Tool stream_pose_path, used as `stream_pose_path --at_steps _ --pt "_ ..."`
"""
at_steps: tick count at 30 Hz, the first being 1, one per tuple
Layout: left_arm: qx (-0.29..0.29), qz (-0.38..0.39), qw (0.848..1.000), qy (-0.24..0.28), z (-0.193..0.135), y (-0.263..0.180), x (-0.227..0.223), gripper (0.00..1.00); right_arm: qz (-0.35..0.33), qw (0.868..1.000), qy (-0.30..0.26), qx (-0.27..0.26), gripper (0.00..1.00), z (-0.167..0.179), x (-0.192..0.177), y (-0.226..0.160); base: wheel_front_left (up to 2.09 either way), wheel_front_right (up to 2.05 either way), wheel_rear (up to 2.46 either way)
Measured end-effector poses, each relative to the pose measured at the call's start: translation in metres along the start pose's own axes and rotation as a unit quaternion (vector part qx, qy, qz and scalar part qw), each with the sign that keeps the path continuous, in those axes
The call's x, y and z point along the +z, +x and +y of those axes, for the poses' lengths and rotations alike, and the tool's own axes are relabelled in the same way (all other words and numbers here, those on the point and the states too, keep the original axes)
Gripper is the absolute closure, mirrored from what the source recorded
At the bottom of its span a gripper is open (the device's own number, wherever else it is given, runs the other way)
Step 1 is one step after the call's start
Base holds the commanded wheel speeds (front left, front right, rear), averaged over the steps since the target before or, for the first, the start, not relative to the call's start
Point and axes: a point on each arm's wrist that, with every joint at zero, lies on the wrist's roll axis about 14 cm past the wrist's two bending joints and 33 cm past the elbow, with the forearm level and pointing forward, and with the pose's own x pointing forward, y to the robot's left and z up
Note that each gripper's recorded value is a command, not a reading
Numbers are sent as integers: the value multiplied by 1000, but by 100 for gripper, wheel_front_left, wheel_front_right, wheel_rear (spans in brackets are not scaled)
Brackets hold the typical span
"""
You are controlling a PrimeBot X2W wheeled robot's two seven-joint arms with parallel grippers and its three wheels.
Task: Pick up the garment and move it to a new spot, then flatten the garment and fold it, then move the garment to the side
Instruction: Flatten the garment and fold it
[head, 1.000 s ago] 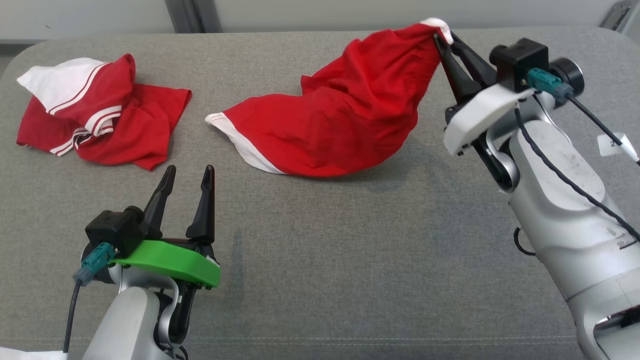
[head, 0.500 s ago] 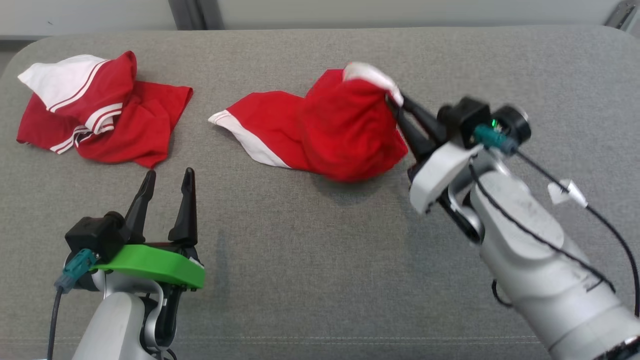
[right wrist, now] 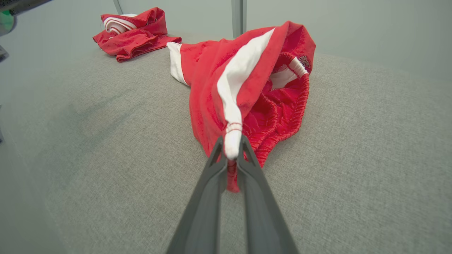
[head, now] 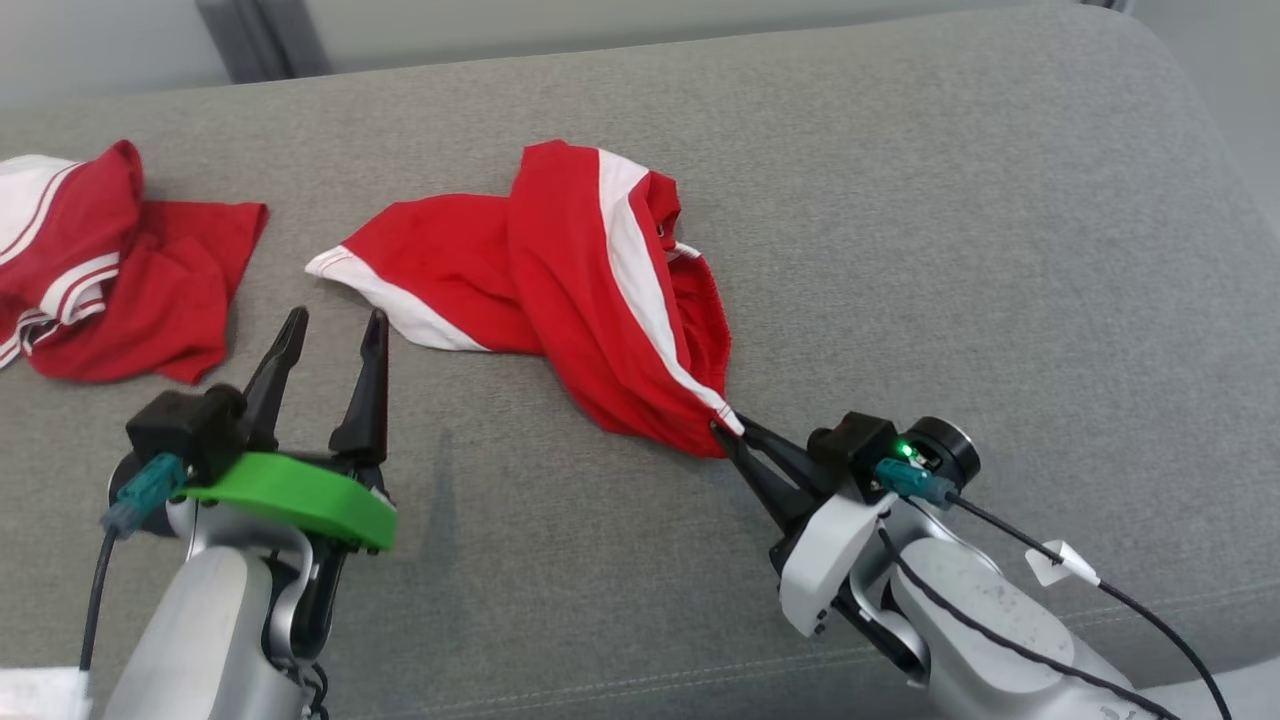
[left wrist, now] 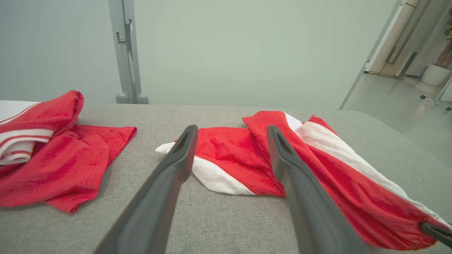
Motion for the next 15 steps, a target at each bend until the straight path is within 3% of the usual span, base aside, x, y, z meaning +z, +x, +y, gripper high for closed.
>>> stream_pose_path --at_steps 7,15 --pt "-71 9 997 5 -44 48 6 0 -8 1000 -7 22 100 18 0 -16 0 0 0" --pt "-92 112 989 -9 -60 91 -36 0 10 999 -20 32 100 22 -13 -40 0 0 0"
